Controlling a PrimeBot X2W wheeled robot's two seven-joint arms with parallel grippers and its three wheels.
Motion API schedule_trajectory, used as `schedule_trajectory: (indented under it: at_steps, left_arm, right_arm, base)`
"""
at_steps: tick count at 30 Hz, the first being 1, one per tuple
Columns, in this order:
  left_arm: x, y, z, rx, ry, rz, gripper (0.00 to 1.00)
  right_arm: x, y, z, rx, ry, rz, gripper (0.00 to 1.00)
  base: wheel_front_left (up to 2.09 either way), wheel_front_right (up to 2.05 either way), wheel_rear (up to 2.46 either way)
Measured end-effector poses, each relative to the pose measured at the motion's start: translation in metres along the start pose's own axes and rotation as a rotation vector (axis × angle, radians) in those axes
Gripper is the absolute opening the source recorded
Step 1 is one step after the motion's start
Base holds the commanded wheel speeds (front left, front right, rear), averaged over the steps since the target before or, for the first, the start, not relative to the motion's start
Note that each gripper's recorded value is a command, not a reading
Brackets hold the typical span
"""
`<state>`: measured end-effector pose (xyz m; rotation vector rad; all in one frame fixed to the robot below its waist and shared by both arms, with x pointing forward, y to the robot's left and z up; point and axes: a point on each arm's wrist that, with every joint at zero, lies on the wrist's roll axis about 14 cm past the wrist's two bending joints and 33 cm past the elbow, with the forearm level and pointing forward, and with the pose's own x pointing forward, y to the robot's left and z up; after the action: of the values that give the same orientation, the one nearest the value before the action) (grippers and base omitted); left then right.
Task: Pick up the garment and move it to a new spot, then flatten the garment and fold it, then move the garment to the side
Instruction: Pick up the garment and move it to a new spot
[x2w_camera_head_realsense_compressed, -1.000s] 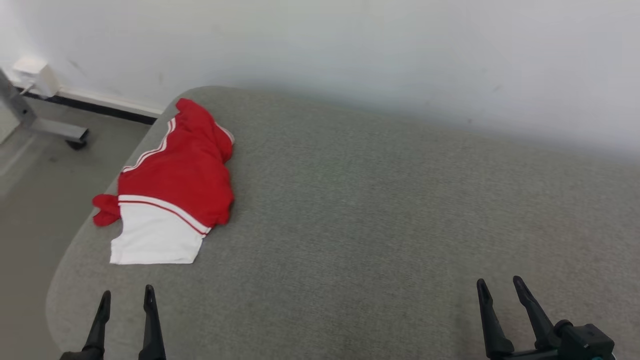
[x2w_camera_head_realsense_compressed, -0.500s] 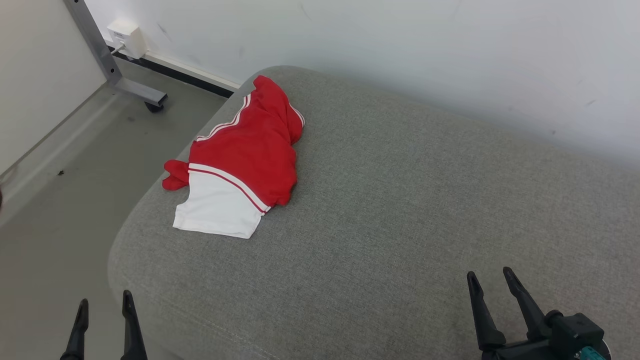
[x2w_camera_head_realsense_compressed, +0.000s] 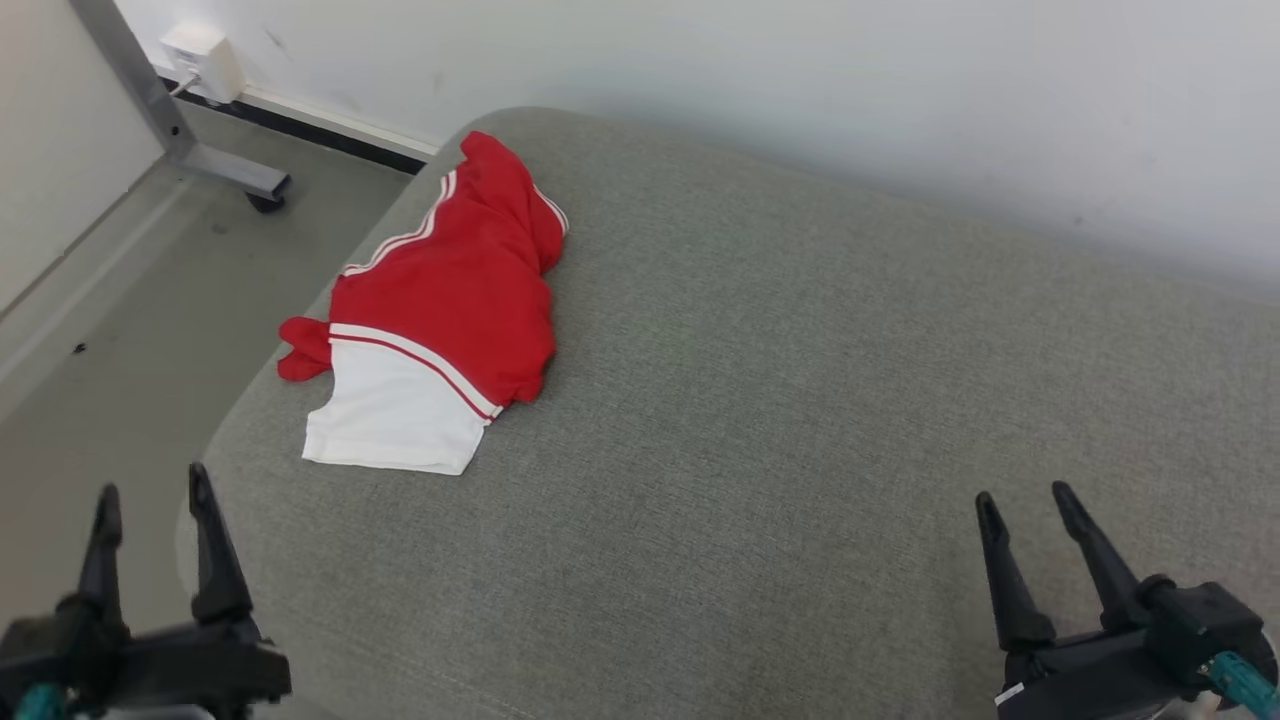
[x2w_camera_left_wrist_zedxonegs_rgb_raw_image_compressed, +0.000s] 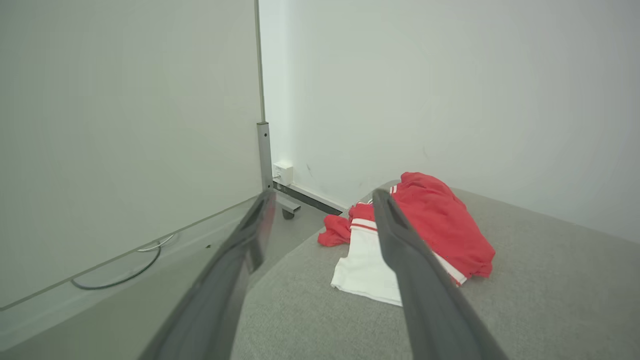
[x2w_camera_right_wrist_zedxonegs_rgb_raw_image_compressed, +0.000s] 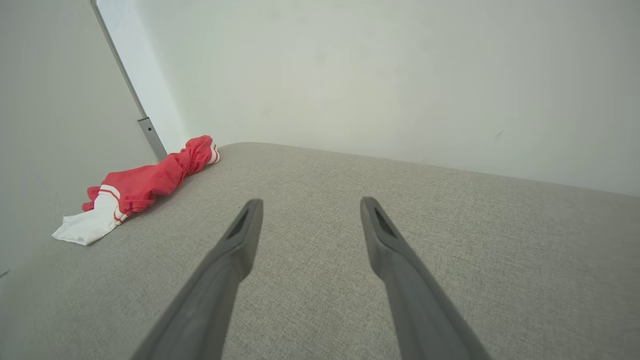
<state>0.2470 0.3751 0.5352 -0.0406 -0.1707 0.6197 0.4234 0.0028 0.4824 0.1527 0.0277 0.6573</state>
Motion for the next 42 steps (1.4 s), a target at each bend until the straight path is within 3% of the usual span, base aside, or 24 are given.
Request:
schedule_trajectory:
  at_steps: [10, 18, 29, 38, 42]
  left_arm:
    - [0.121, -0.082, 0.052, 0.020, -0.161, -0.198, 1.00]
    - [0.196, -0.143, 0.042, 0.051, -0.124, -0.295, 1.00]
    - [0.242, -0.176, -0.072, 0.081, 0.228, -0.296, 1.00]
    - [0.218, -0.168, -0.173, 0.108, 0.626, -0.259, 1.00]
    - [0.204, -0.160, -0.192, 0.100, 0.752, -0.239, 1.00]
  right_arm:
    - [-0.004, -0.082, 0.012, -0.061, -0.029, -0.168, 1.00]
    - [-0.038, -0.142, 0.003, -0.081, -0.007, -0.347, 1.00]
    - [-0.099, -0.197, -0.009, -0.118, 0.066, -0.562, 1.00]
    - [-0.117, -0.208, -0.016, -0.128, 0.110, -0.616, 1.00]
    - [-0.117, -0.206, -0.015, -0.132, 0.108, -0.613, 1.00]
  base:
    - [0.00, 0.00, 0.00]
    - [0.00, 0.00, 0.00]
    - [0.00, 0.00, 0.00]
    - [0.00, 0.00, 0.00]
    - [0.00, 0.00, 0.00]
